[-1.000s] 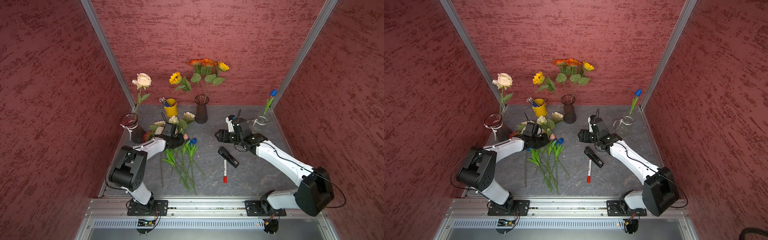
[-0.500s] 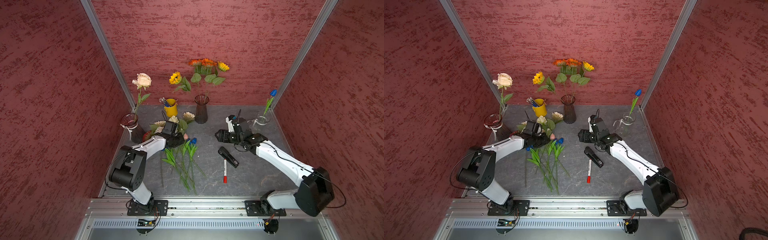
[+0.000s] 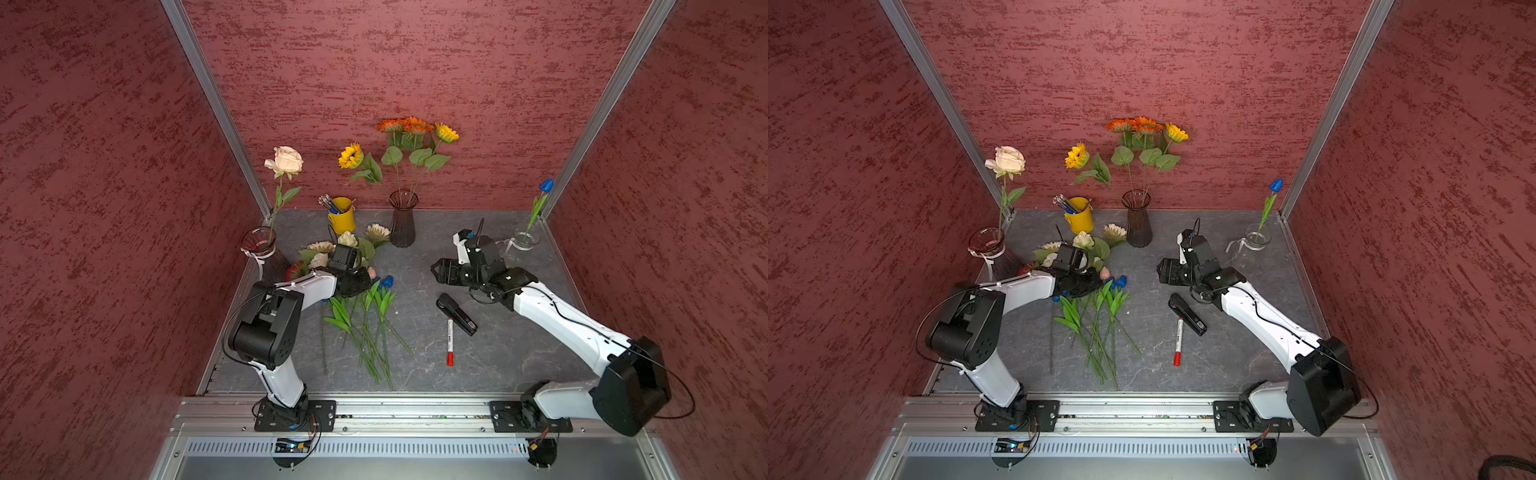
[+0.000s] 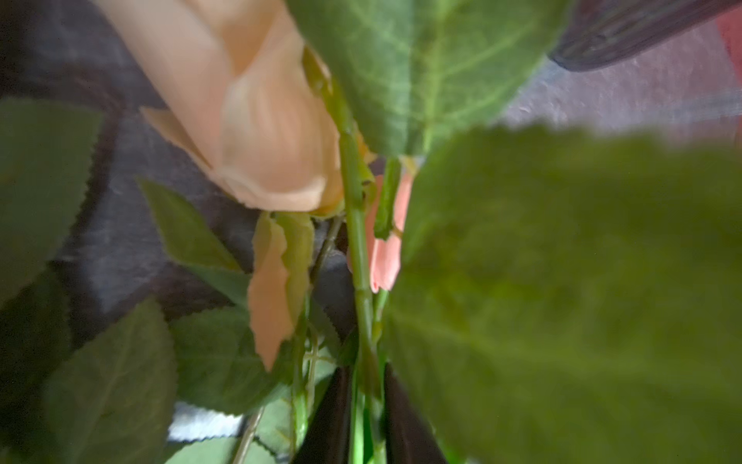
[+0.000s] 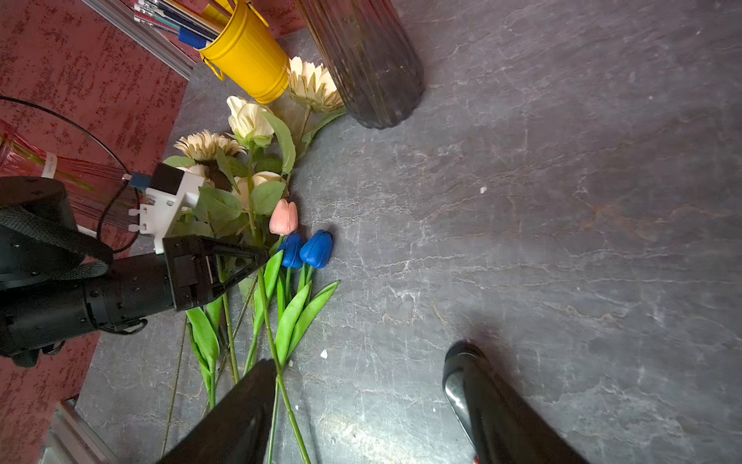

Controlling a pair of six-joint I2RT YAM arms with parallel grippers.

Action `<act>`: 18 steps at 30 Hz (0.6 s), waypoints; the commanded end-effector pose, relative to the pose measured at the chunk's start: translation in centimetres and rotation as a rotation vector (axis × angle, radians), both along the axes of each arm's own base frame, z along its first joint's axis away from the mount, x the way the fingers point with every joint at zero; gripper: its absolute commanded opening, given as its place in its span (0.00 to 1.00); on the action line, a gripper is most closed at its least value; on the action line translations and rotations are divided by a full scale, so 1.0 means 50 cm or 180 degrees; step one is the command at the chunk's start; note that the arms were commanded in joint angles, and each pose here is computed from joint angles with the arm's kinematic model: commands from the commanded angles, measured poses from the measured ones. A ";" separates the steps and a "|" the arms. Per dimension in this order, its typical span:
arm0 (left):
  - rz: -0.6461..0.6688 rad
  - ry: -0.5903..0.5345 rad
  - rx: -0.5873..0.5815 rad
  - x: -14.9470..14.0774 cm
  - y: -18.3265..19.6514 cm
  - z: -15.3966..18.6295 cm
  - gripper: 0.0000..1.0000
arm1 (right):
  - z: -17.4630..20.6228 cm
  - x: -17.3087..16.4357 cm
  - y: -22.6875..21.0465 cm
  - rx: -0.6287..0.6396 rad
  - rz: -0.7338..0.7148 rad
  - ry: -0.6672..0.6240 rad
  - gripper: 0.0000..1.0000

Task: Arrange the flowers in different vases according to their variety
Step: Pick up the flower at the center of the board.

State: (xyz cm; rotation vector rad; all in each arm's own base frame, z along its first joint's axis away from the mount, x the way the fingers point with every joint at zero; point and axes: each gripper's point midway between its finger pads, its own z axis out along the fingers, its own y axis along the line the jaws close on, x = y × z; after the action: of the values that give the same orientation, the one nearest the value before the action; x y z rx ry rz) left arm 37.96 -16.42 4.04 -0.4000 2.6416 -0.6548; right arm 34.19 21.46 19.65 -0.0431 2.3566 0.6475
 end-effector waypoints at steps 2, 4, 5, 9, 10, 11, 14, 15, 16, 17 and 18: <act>0.0010 -0.0119 -0.0034 0.017 -0.009 0.015 0.06 | 0.014 -0.006 -0.007 -0.0047 -0.0027 -0.0080 0.78; 0.0012 -0.0135 0.0012 0.014 -0.005 0.024 0.03 | 0.014 -0.006 -0.008 -0.0051 -0.0025 -0.0078 0.78; 0.0021 -0.0133 0.0054 0.010 0.000 0.031 0.03 | 0.015 -0.006 -0.008 -0.0049 -0.0025 -0.0081 0.78; 0.0072 -0.0267 0.0212 -0.006 0.022 0.087 0.02 | 0.013 -0.006 -0.006 -0.0037 -0.0024 -0.0075 0.78; 0.0084 -0.0301 0.0248 -0.012 0.027 0.103 0.02 | 0.013 -0.006 -0.005 -0.0029 -0.0018 -0.0073 0.78; 0.0095 -0.0346 0.0287 -0.018 0.033 0.122 0.02 | 0.012 -0.005 -0.004 -0.0019 -0.0018 -0.0071 0.78; 0.0101 -0.0484 0.0361 -0.042 0.043 0.179 0.02 | 0.011 -0.003 0.000 0.0018 -0.0010 -0.0070 0.78; 0.0098 -0.0529 0.0371 -0.049 0.045 0.194 0.02 | 0.008 -0.004 0.001 0.0017 -0.0005 -0.0062 0.78; 0.0101 -0.0570 0.0378 -0.058 0.048 0.212 0.02 | 0.009 -0.003 0.003 0.0028 -0.0002 -0.0063 0.78; 0.0097 -0.0596 0.0388 -0.067 0.050 0.225 0.01 | 0.007 -0.003 0.004 0.0031 0.0004 -0.0058 0.78; 0.0101 -0.0636 0.0398 -0.073 0.053 0.240 0.00 | 0.008 -0.002 0.005 0.0038 0.0010 -0.0060 0.78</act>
State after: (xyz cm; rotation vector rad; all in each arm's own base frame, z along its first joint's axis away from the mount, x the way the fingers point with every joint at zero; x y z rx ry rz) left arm 35.46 -14.67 14.96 -0.3408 2.4527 -0.5647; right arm 34.19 21.42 19.78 -0.0414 2.3521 0.6477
